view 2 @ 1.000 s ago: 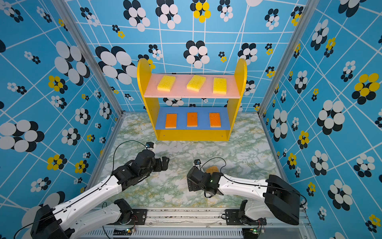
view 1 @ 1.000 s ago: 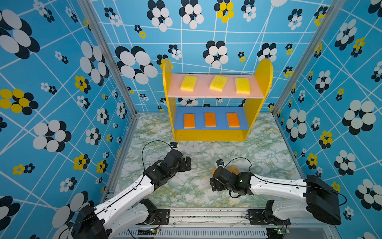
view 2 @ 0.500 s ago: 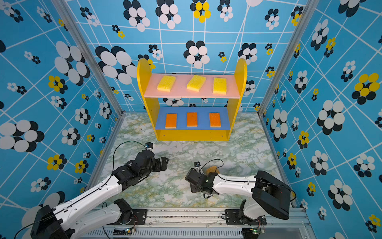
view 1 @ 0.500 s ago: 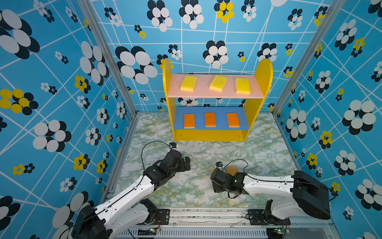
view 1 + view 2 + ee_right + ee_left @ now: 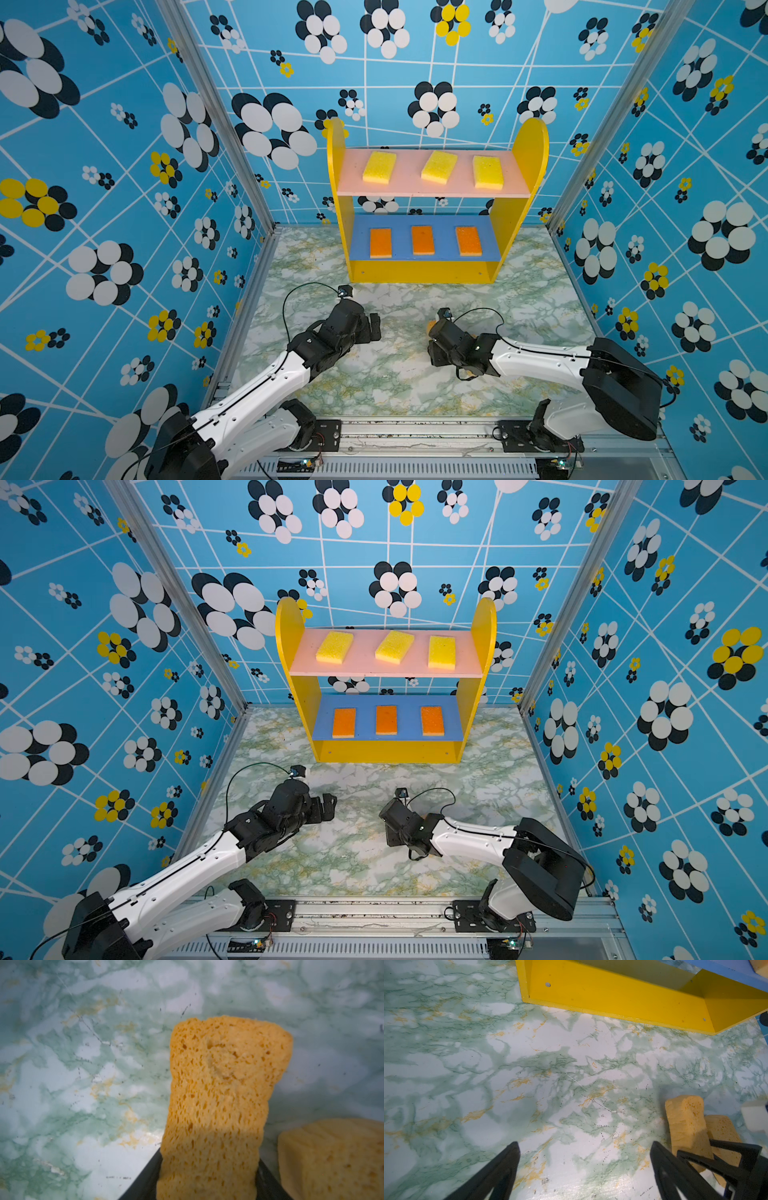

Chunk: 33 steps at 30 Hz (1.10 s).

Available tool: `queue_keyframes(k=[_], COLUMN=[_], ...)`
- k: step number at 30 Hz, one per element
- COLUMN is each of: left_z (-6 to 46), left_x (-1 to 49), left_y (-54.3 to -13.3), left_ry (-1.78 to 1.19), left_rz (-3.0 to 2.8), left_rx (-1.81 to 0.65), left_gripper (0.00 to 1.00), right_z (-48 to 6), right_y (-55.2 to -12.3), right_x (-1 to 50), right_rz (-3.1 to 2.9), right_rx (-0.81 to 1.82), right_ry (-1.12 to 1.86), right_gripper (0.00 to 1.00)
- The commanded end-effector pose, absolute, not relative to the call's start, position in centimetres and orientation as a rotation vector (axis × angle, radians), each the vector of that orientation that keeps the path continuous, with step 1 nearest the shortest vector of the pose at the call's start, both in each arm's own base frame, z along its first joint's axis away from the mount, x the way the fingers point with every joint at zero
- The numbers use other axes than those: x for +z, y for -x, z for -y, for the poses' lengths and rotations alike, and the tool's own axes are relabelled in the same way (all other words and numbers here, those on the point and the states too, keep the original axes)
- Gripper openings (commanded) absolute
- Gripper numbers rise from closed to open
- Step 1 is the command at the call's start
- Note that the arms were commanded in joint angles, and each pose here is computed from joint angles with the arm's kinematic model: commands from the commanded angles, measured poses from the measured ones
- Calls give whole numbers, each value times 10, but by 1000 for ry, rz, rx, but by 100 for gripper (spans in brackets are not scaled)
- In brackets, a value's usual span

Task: Arrange cleaning sponges on a shelf
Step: Pick up the cleaning sponge from the bottom-center of the table, then place the cleaning sponge at the shelf.

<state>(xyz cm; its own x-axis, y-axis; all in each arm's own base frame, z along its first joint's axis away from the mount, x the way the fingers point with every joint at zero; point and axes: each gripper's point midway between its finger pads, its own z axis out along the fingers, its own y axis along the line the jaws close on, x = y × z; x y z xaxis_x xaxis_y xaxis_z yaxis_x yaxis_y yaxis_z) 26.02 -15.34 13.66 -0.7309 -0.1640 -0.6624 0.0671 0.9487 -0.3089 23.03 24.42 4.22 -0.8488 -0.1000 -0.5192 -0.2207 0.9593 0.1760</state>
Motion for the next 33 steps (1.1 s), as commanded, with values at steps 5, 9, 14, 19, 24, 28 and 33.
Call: queue_keyframes(k=[5,9,14,19,24,28,33], left_z=[156,159,159,153,148,143,140], left_x=[139,140,143,146,150,150,148], left_y=[-268,-270,-271,-268,-266,-265,-264], left_ry=[54,41,35,29,29,35,43], left_rz=[-2370,-2375,-2372,-2371,-2365,-2368,-2374], left_rx=[-398,-399,-395,-377,-377,-371,-377], left_gripper=[99,99,99,99,99,99,99], right_z=[-269,-276,-295,-322,-340,-348,-353], right_y=[-282,-308,-337,-362,-379,-392,-404], right_x=[77,84,93,94,91,87,81], right_rz=[-2459,-2430,-2377,-2332,-2302,-2283,-2259], right_rx=[389,402,405,455,503,500,481], right_ry=[326,339,361,344,298,276,260], right_gripper=[53,52,52,51,48,48,48])
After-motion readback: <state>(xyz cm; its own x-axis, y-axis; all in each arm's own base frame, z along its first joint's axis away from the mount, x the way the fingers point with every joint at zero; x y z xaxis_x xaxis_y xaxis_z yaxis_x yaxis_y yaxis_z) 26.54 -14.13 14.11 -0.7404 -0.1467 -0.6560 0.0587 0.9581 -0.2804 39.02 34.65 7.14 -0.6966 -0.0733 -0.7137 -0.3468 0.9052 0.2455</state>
